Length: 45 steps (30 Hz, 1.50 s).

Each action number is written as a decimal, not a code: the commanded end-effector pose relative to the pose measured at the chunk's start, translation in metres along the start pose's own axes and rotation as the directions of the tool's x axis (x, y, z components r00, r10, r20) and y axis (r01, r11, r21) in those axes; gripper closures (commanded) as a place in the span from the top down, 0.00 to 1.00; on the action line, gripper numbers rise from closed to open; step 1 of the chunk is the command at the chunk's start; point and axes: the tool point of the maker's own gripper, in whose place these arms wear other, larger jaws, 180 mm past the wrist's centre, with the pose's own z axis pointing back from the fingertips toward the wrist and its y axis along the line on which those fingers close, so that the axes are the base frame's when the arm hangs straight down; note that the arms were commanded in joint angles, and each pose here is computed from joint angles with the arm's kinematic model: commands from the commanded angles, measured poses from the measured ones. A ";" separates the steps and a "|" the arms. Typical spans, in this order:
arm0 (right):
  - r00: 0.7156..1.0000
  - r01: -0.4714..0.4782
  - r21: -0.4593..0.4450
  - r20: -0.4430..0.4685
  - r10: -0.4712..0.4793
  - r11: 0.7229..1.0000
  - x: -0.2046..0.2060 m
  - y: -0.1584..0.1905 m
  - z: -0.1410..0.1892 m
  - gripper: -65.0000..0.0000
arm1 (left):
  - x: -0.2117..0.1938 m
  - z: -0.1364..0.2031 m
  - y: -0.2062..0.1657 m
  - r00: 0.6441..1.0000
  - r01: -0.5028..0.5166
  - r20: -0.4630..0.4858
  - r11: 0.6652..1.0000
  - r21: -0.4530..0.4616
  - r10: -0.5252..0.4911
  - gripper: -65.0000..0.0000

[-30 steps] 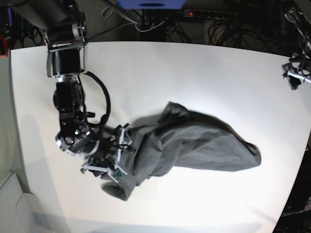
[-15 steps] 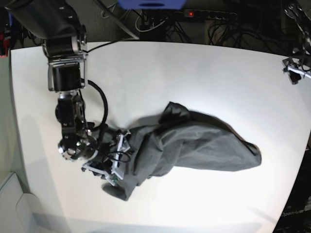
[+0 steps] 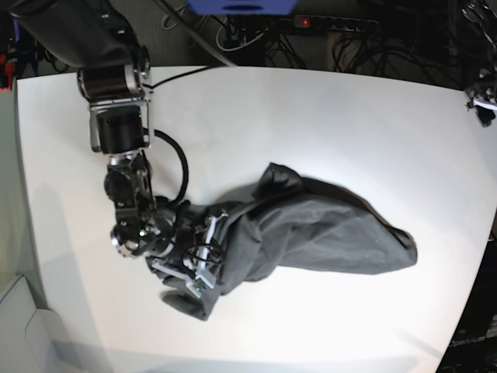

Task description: Layout the t-shirt on the table in an organized manner, then fold the t-shirt properly

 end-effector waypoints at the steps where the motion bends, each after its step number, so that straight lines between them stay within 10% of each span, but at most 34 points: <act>1: 0.994 -0.029 -0.029 0.108 0.032 0.999 0.040 -0.008 0.012 0.00 | 0.014 0.004 0.002 0.999 0.010 0.047 1.000 0.002 -0.010 0.73; 12: 0.861 -0.260 -0.369 0.331 0.387 0.893 0.169 0.004 0.154 0.00 | 0.011 0.003 -0.004 0.999 -0.003 0.044 1.000 -0.011 0.003 0.73; 22: 0.796 -0.344 -0.436 0.335 0.505 0.832 0.239 0.020 0.180 0.00 | 0.007 0.003 -0.001 0.999 -0.004 0.032 1.000 -0.004 0.004 0.73; 33: 0.891 -0.299 -0.147 0.311 0.331 0.943 0.248 -0.001 0.064 0.01 | -0.003 0.006 -0.001 0.998 0.062 0.008 0.998 -0.027 -0.062 0.73; 45: 0.971 -0.168 -0.151 0.147 0.190 0.974 0.173 -0.052 0.033 0.60 | -0.004 0.010 0.008 0.996 0.089 0.017 0.995 -0.034 -0.088 0.73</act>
